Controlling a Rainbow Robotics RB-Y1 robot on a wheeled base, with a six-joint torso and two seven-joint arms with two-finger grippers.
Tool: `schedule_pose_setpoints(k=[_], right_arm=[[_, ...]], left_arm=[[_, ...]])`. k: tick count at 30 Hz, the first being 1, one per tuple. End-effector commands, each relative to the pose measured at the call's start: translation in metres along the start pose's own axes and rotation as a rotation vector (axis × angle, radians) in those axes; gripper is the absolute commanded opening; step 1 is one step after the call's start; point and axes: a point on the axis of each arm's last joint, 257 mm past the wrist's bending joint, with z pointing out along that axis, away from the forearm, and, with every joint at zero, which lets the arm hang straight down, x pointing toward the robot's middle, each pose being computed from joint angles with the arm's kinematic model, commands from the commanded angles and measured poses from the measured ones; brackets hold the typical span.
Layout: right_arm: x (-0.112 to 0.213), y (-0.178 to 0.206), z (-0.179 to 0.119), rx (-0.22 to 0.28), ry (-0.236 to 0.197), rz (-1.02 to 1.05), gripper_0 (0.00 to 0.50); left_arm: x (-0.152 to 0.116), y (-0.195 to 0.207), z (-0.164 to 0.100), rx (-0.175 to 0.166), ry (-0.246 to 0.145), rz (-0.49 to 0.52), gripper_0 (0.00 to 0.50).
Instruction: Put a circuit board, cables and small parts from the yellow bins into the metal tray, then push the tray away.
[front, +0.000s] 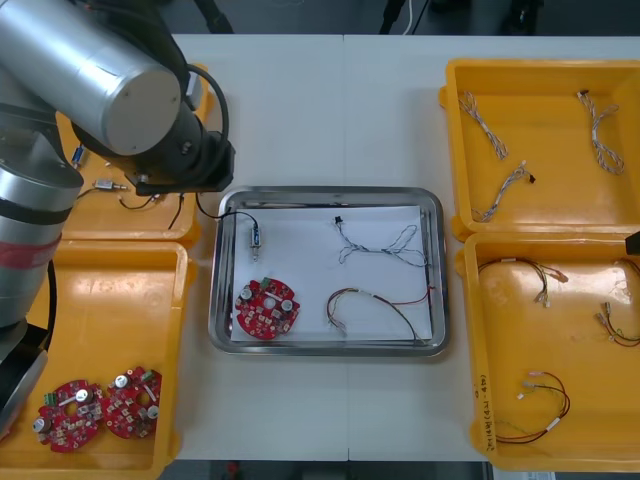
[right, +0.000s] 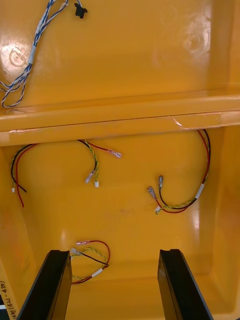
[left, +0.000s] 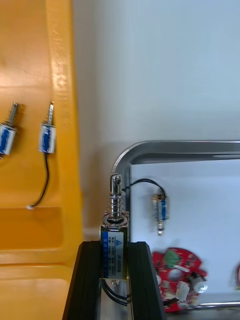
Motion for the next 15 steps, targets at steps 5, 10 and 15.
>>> schedule_pose_setpoints(k=[5,10,15], right_arm=[[-0.008,0.002,-0.009,-0.003,-0.040,-0.070,0.500],[-0.008,0.006,-0.010,-0.014,-0.041,-0.096,0.500],[-0.008,0.007,-0.011,-0.020,-0.039,-0.120,0.500]], left_arm=[[0.022,-0.067,-0.002,0.033,-0.009,-0.070,0.000],[0.034,-0.093,0.010,0.059,-0.025,-0.062,0.000],[0.043,-0.111,0.026,0.087,-0.031,-0.050,0.000]])
